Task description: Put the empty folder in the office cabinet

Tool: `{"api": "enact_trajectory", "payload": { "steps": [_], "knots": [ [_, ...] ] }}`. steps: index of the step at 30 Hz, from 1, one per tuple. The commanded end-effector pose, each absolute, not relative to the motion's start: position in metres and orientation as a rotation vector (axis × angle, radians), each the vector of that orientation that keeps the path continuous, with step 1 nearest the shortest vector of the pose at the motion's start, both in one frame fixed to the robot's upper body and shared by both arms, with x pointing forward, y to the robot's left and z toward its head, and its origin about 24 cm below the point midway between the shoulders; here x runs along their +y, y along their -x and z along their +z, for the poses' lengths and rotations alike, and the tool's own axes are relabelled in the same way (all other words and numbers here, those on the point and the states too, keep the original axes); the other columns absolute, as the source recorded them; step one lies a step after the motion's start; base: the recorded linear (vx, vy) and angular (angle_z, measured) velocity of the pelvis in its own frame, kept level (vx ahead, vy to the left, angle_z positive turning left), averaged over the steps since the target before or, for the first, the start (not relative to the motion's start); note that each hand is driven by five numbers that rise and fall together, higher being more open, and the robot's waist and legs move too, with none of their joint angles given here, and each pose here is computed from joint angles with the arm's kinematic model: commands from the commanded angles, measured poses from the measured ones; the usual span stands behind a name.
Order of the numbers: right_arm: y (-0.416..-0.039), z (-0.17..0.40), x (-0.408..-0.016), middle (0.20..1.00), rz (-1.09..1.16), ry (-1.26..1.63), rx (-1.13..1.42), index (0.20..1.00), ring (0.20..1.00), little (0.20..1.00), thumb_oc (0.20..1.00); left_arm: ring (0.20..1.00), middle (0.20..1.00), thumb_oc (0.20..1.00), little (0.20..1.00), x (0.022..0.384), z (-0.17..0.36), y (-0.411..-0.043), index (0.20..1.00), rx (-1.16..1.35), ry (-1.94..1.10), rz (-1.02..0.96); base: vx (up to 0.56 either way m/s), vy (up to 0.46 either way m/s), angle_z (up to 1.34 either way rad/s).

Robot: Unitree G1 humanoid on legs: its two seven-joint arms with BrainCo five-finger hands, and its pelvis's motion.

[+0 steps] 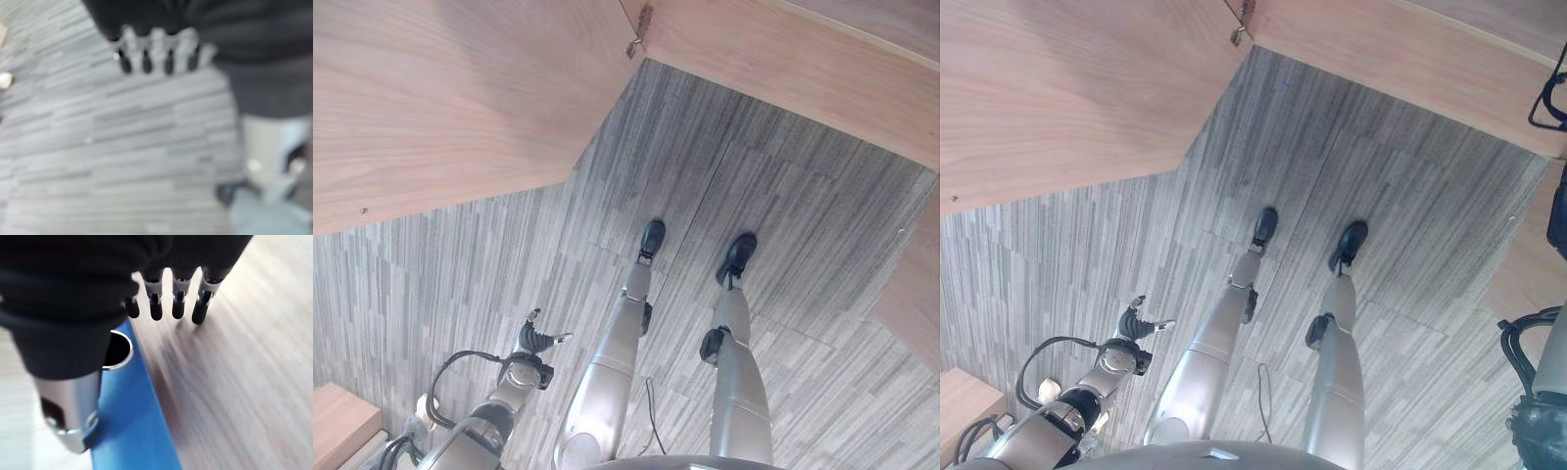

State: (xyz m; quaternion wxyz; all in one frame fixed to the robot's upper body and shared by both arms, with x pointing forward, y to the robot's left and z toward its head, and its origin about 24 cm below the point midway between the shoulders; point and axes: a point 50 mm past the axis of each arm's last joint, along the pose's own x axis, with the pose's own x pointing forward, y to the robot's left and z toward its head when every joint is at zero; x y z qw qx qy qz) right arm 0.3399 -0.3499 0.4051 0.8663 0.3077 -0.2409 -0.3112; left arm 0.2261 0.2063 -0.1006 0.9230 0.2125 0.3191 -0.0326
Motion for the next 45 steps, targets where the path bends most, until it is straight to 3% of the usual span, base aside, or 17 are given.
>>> {"api": "enact_trajectory", "payload": {
  "steps": [1,18,29,30,45],
  "knots": [
    [-0.337,0.389,-0.363,1.0,-0.758,-0.554,-0.454,1.0,1.0,1.0,1.0,1.0,1.0,1.0,1.0,0.246,-0.123,-0.177,1.0,0.852,-0.526,-0.011,-0.06,0.02,-0.01],
    [-0.336,0.338,-0.381,1.0,-0.928,-0.731,-0.281,1.0,1.0,1.0,1.0,1.0,1.0,1.0,1.0,0.238,-0.108,-0.211,1.0,0.772,-0.475,0.049,-0.01,0.001,0.0],
    [-0.352,0.331,-0.359,1.0,-0.914,-0.712,-0.219,1.0,1.0,1.0,1.0,1.0,1.0,1.0,1.0,0.233,-0.101,-0.227,1.0,0.744,-0.451,0.089,0.0,0.0,0.0],
    [-0.353,0.333,-0.358,0.2,-0.91,-0.703,-0.225,0.2,0.2,0.2,0.2,1.0,1.0,1.0,1.0,0.233,-0.101,-0.227,1.0,0.744,-0.446,0.091,0.0,0.0,0.0],
    [-0.35,0.346,-0.359,0.2,-0.894,-0.622,-0.251,0.2,0.2,0.2,0.2,1.0,1.0,1.0,1.0,0.231,-0.104,-0.222,1.0,0.744,-0.443,0.076,0.0,0.0,0.0]
  ]
}}
